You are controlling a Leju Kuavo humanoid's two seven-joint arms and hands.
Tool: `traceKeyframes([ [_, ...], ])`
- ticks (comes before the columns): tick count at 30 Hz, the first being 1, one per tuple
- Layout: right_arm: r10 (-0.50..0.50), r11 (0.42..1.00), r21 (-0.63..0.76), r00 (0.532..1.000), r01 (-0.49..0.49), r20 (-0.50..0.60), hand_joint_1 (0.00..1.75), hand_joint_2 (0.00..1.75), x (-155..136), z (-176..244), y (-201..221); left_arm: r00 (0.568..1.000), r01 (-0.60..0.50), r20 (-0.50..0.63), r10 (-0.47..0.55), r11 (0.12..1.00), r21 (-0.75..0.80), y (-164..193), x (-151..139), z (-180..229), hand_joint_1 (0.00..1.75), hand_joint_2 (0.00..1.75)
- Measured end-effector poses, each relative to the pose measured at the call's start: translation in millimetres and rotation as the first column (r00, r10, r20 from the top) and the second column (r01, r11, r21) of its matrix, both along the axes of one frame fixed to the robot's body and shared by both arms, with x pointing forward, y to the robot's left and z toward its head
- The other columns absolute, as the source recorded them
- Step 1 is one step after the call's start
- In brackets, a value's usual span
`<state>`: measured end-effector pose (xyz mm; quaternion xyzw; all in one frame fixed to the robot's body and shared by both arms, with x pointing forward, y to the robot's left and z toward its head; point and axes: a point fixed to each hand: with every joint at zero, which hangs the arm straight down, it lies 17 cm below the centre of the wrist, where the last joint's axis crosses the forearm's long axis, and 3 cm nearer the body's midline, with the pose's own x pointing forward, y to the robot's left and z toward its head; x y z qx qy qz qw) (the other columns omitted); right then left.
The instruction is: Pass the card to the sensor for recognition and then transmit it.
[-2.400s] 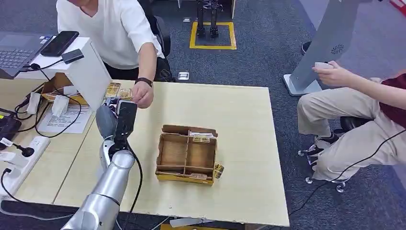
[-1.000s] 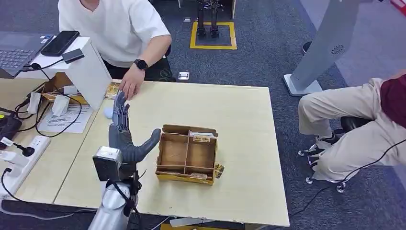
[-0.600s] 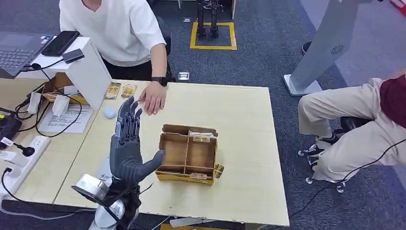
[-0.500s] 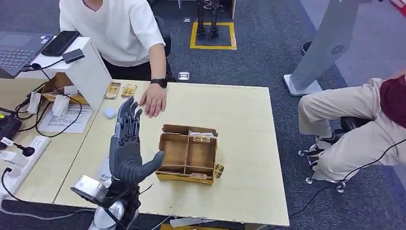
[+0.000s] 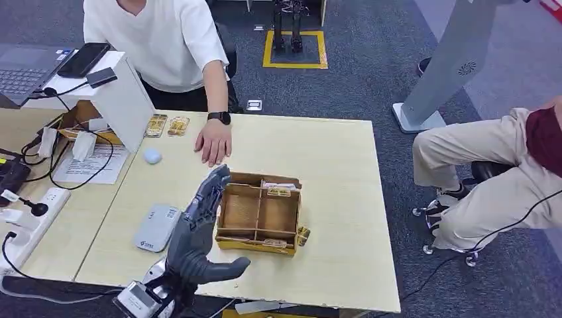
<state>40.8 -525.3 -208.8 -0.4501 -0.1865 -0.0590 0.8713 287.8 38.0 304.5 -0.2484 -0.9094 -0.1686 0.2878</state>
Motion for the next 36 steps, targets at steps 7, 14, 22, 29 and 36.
traceKeyframes([
  [7, 0.005, 1.000, 0.000, 1.000, -0.005, 0.004, 0.00, 1.75, 4.2, 0.3, 0.3, 0.999, 0.028, 0.044, -0.033, 0.995, 0.099, -17.8, -17.2, -13.8, 0.00, 1.75],
  [14, 0.005, 1.000, 0.002, 1.000, -0.005, 0.003, 0.00, 1.75, 6.0, 0.0, 0.4, 0.990, -0.052, 0.140, 0.016, 0.964, 0.261, -32.3, -21.9, -41.2, 0.00, 1.75],
  [22, 0.015, 1.000, 0.002, 1.000, -0.015, 0.000, 0.00, 1.75, 7.5, -0.2, 1.0, 0.986, -0.099, 0.162, 0.040, 0.921, 0.376, -41.3, -16.7, -70.3, 0.00, 1.75],
  [29, 0.011, 1.000, 0.004, 1.000, -0.011, -0.005, 0.00, 1.75, 6.6, -0.7, 1.0, 0.977, -0.149, 0.208, 0.056, 0.873, 0.464, -47.9, -11.3, -87.2, 0.00, 1.75],
  [36, 0.002, 1.000, 0.007, 1.000, -0.001, -0.011, 0.00, 1.75, 5.0, -1.3, 0.8, 0.946, -0.273, 0.310, 0.098, 0.761, 0.589, -56.5, -1.1, -112.1, 0.00, 1.75],
])
